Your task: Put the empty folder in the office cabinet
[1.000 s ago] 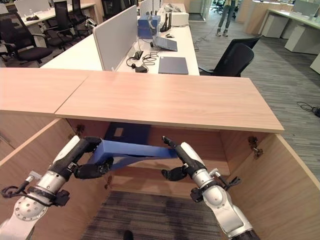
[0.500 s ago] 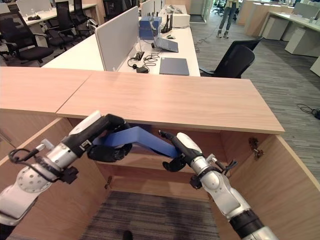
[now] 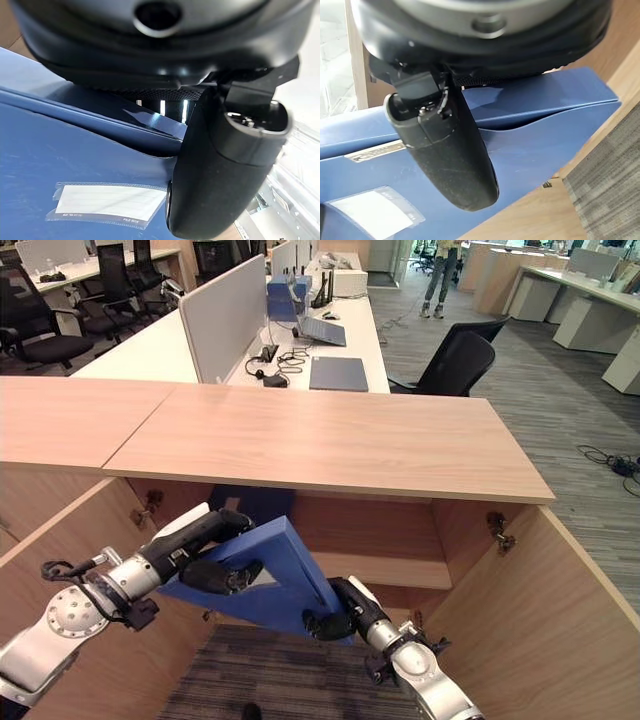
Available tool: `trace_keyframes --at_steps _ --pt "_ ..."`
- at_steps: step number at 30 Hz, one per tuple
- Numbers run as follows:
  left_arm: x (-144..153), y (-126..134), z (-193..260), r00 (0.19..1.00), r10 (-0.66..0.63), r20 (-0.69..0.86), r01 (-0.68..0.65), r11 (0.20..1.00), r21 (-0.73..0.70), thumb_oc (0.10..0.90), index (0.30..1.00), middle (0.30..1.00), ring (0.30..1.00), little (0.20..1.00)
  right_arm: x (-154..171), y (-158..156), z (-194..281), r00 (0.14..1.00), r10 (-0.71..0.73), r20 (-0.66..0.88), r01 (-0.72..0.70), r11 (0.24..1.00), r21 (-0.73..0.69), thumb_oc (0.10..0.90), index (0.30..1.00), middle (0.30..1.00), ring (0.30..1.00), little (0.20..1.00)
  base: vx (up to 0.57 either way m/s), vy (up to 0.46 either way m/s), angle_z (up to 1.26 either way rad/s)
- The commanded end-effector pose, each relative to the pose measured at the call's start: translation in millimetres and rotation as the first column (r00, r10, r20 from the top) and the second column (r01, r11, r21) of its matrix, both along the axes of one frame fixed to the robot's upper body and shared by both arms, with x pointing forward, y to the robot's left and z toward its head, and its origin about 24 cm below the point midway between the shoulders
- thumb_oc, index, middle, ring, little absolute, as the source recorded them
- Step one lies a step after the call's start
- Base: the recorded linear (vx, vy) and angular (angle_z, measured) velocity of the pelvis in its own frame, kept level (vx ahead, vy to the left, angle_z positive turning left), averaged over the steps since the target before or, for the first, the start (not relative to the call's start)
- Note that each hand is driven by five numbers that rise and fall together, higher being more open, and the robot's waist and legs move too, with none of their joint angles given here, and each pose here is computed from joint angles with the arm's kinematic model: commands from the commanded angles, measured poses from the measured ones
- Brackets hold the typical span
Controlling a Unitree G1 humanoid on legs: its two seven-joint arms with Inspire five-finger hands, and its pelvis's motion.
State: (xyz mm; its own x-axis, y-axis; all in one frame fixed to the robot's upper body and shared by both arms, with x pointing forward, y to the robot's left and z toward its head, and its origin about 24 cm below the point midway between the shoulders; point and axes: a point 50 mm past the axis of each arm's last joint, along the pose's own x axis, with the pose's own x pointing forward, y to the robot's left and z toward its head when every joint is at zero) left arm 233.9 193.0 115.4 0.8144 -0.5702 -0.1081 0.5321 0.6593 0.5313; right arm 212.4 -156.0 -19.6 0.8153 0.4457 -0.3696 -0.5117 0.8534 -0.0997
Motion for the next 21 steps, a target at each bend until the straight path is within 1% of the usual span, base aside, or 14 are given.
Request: trace_keyframes --at_steps 1,2,5,7,9,12,14,15,16,17,18,19,20,21 --pt "-6.2 -48.7 58.3 0.932 -0.232 0.277 0.332 0.852 -0.405 0.800 0.900 0.900 0.900 0.900 21.6 35.9 33.0 0.994 0.064 0.092 -0.091 0.942 0.323 0.400 0.300 0.300 0.300 0.300 0.00 0.000 0.00" --pt "-6.2 -48.7 58.3 0.932 -0.232 0.277 0.332 0.852 -0.405 0.800 0.900 0.900 0.900 0.900 21.6 35.9 33.0 0.994 0.064 0.092 -0.091 0.942 0.323 0.400 0.300 0.300 0.300 0.300 0.00 0.000 0.00" --pt "-0.5 -38.1 33.5 0.975 -0.132 0.178 0.201 0.864 -0.462 0.800 0.900 0.900 0.900 0.900 13.1 23.5 14.2 0.999 0.041 0.032 -0.047 0.971 0.236 0.400 0.300 0.300 0.300 0.300 0.00 0.000 0.00" --pt "4.0 -20.7 -3.0 1.000 0.004 0.011 0.003 0.843 -0.537 0.800 0.900 0.900 0.900 0.900 1.0 4.0 -5.2 0.999 -0.011 -0.043 0.017 0.989 0.146 0.400 0.300 0.300 0.300 0.300 0.00 0.000 0.00" --pt "1.8 -12.5 -26.2 0.994 0.053 -0.098 -0.100 0.819 -0.564 0.800 0.900 0.900 0.900 0.900 -5.2 -8.2 -14.9 0.995 -0.048 -0.087 0.057 0.992 0.109 0.400 0.300 0.300 0.300 0.300 0.00 0.000 0.00" --pt "-8.8 11.9 -81.5 0.920 0.209 -0.333 -0.368 0.754 -0.544 0.800 0.900 0.900 0.900 0.900 -14.6 -35.4 -33.6 0.980 -0.132 -0.146 0.129 0.991 -0.030 0.400 0.300 0.300 0.300 0.300 0.00 0.000 0.00" --pt "-21.2 28.0 -118.1 0.832 0.303 -0.464 -0.519 0.720 -0.461 0.800 0.900 0.900 0.900 0.900 -28.8 -55.2 -56.3 0.919 -0.277 -0.279 0.283 0.959 -0.023 0.400 0.300 0.300 0.300 0.300 0.00 0.000 0.00" --pt "-28.8 35.9 -143.4 0.760 0.379 -0.528 -0.594 0.735 -0.327 0.800 0.900 0.900 0.900 0.900 -36.4 -60.7 -76.3 0.801 -0.423 -0.424 0.499 0.862 0.082 0.400 0.300 0.300 0.300 0.300 0.00 0.000 0.00" --pt "-33.6 40.5 -159.2 0.716 0.431 -0.549 -0.615 0.761 -0.205 0.800 0.900 0.900 0.900 0.900 -35.7 -60.7 -84.0 0.716 -0.480 -0.507 0.621 0.770 0.147 0.400 0.300 0.300 0.300 0.300 -0.02 0.003 0.04" --pt "-45.2 47.0 -179.8 0.643 0.488 -0.590 -0.643 0.763 -0.071 0.800 0.900 0.900 0.900 0.900 -32.0 -63.1 -90.7 0.589 -0.554 -0.588 0.777 0.588 0.224 0.400 0.300 0.300 0.300 0.300 -0.01 0.005 0.11" --pt "-52.7 50.8 -194.0 0.579 0.522 -0.626 -0.671 0.741 -0.003 0.800 0.900 0.900 0.900 0.900 -28.9 -64.4 -93.7 0.507 -0.582 -0.636 0.849 0.464 0.252 0.400 0.300 0.300 0.300 0.300 -0.01 0.005 0.10" --pt "-65.1 50.2 -216.9 0.460 0.562 -0.687 -0.733 0.678 0.064 0.800 0.900 0.900 0.900 0.900 -20.4 -63.4 -94.3 0.415 -0.593 -0.691 0.910 0.279 0.307 0.400 0.300 0.300 0.300 0.300 0.01 0.007 0.07" --pt "-83.5 46.4 -242.1 0.294 0.605 -0.740 -0.793 0.587 0.164 0.800 0.900 0.900 0.900 0.900 -15.1 -63.4 -95.0 0.319 -0.586 -0.745 0.935 0.065 0.349 0.400 0.300 0.300 0.300 0.300 0.00 0.000 0.00" --pt "-82.4 46.1 -241.9 0.297 0.604 -0.740 -0.793 0.587 0.162 0.800 0.900 0.900 0.900 0.900 -14.3 -63.8 -94.6 0.320 -0.586 -0.744 0.934 0.064 0.352 0.400 0.300 0.300 0.300 0.300 0.00 0.000 0.00"
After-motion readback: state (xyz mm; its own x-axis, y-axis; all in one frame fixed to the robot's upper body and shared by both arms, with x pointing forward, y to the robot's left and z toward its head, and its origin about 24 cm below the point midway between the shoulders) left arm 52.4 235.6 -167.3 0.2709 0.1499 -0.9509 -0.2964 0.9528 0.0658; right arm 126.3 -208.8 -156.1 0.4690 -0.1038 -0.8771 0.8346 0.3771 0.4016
